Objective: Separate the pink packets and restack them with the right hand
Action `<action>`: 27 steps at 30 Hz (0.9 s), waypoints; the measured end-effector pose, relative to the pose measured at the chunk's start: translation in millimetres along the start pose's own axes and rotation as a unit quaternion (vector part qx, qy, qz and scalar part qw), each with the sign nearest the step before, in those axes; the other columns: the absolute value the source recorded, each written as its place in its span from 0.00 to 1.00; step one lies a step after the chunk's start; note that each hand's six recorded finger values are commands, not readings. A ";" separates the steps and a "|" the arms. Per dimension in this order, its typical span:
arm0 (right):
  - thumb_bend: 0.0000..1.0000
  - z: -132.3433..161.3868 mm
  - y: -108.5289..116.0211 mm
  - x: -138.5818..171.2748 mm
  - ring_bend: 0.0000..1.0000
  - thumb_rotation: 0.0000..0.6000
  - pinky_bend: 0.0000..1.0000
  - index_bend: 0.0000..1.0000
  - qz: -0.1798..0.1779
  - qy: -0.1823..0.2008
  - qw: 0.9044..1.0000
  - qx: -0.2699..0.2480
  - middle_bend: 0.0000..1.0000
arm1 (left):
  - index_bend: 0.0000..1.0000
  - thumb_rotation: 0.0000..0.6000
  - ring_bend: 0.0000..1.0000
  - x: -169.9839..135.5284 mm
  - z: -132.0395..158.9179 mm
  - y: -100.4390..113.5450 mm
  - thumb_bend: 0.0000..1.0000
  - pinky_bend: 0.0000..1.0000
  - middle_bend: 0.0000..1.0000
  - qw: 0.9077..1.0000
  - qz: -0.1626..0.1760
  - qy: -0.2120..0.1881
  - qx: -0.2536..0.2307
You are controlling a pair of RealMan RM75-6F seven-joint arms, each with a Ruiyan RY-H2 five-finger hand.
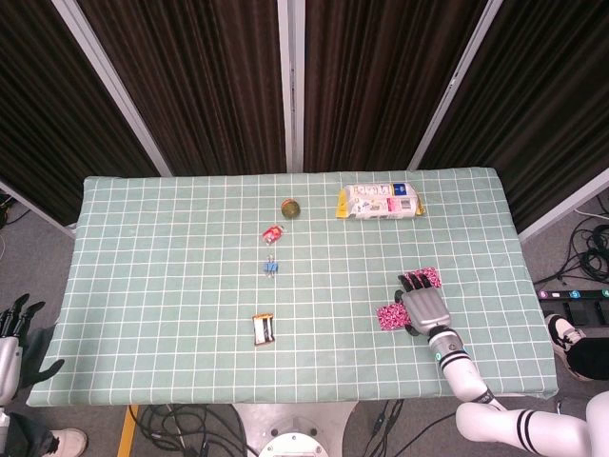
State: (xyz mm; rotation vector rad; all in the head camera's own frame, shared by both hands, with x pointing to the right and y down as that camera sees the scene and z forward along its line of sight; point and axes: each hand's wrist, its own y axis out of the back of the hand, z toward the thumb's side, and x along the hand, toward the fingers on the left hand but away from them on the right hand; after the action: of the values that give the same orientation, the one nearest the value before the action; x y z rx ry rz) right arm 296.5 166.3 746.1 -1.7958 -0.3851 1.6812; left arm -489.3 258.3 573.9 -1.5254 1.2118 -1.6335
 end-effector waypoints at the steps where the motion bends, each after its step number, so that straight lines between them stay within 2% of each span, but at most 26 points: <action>1: 0.16 0.6 -0.1 -0.2 0.00 1.00 0.00 0.35 0.000 0.001 1.000 0.000 0.06 | 0.20 1.00 0.13 0.0 -0.1 -0.2 0.06 0.14 0.15 1.000 0.000 0.000 0.000; 17: 0.16 6.8 -1.1 -3.2 0.00 1.00 0.00 0.32 0.005 0.009 1.000 0.008 0.06 | 0.20 1.00 0.13 -0.5 -2.3 -0.9 0.06 0.14 0.15 1.000 0.000 0.003 -0.001; 27: 0.15 -2.4 5.2 -1.1 0.00 0.97 0.00 0.28 -0.004 -0.003 1.000 0.000 0.06 | 0.20 1.00 0.13 -0.3 -2.2 -1.0 0.06 0.14 0.15 1.000 0.001 0.002 -0.002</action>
State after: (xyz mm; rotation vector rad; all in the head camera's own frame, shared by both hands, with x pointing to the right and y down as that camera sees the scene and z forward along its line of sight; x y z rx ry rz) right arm 297.5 161.1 743.7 -1.7870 -0.3938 1.6814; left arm -491.2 259.4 574.8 -1.5239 1.2180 -1.6339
